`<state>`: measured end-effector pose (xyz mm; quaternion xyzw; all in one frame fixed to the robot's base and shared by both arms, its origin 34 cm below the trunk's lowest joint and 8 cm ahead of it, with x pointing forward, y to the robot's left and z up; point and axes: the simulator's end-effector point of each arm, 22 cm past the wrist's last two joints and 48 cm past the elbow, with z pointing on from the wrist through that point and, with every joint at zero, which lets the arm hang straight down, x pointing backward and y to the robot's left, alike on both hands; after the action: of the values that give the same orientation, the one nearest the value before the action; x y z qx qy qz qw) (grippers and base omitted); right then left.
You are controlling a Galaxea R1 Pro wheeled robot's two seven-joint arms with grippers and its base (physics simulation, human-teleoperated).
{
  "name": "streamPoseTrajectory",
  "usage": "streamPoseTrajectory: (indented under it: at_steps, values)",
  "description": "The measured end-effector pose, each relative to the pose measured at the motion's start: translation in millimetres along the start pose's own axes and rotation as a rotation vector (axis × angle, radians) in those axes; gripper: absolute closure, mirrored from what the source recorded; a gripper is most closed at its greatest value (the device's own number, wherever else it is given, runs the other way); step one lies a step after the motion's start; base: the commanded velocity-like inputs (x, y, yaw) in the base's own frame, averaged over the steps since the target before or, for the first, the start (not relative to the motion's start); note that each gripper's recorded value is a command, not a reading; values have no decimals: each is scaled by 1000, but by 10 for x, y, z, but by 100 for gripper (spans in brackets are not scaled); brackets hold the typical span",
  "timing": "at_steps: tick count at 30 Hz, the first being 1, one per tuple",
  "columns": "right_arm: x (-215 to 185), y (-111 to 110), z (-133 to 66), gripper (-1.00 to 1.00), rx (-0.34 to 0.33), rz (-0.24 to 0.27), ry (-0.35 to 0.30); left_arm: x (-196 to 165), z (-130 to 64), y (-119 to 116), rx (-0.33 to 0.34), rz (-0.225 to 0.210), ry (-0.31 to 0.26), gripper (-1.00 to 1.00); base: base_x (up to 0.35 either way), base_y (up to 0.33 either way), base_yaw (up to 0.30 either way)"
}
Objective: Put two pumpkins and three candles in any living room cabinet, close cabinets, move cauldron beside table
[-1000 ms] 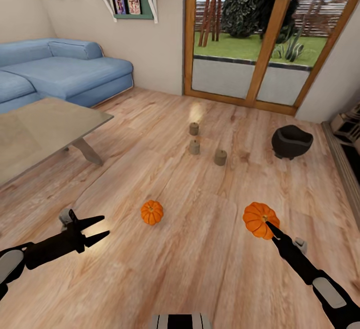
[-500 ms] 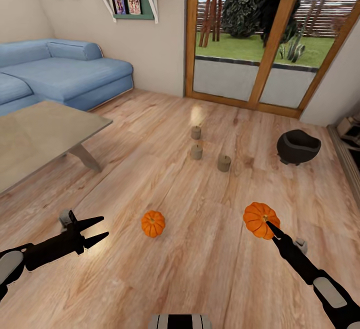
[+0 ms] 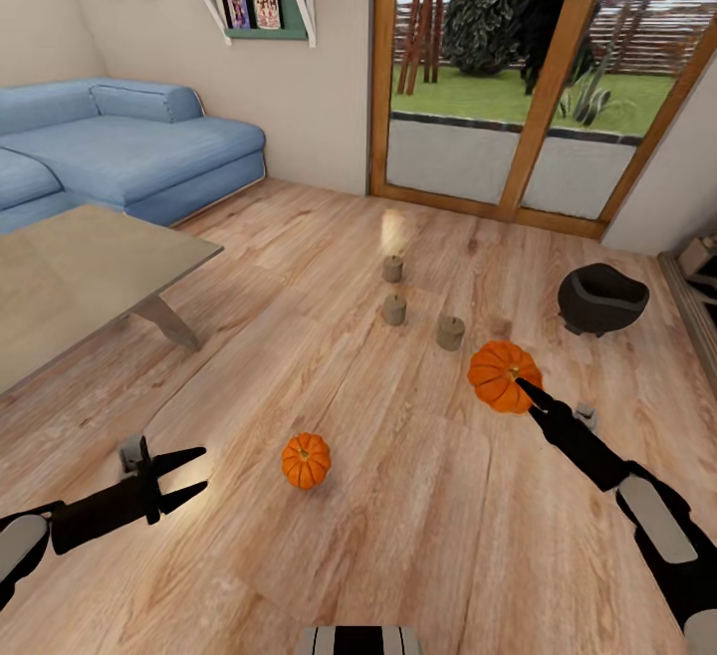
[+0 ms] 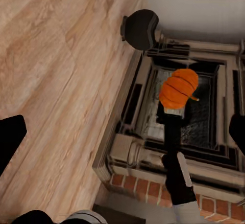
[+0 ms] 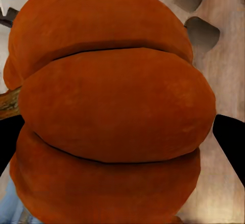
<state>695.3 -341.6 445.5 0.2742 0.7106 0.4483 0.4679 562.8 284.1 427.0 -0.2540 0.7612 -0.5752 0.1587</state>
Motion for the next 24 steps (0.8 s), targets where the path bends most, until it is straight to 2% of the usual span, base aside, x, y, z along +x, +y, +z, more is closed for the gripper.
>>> streamPoseTrajectory:
  at_steps: [1, 2, 3, 4, 6, 9, 11, 17, 24]
  values:
    - [-21, 152, 50, 100, -7, -13, 14, -22, -13, 70, -18, 3, -11, -100, 0, 0, 0]
    - [16, 283, 92, 100, 7, -50, 53, -66, -35, 180, -46, 9, -33, -100, 0, 0, 0]
    - [38, 469, 115, 100, -7, -50, 81, -113, -50, 267, -64, 16, -59, -100, 0, 0, 0]
    - [49, 567, 123, 100, -12, -58, 97, -123, -45, 341, -76, 13, -74, -100, 0, 0, 0]
    - [108, 720, 123, 100, -16, -75, 135, -85, 28, 631, -142, 4, -94, -100, 0, 0, 0]
    - [123, 748, 117, 100, -10, -82, 147, -78, 232, 976, -225, 6, -118, -100, 0, 0, 0]
    - [128, 740, 116, 100, -7, -82, 149, -81, 266, 1108, -253, -3, -126, -100, 0, 0, 0]
    - [138, 709, 112, 100, 1, -81, 152, -163, 300, 1077, -237, 30, -157, -100, 48, 0, 0]
    - [143, 698, 110, 100, 5, -84, 154, -214, 256, 1060, -235, 43, -167, -100, 302, 0, 0]
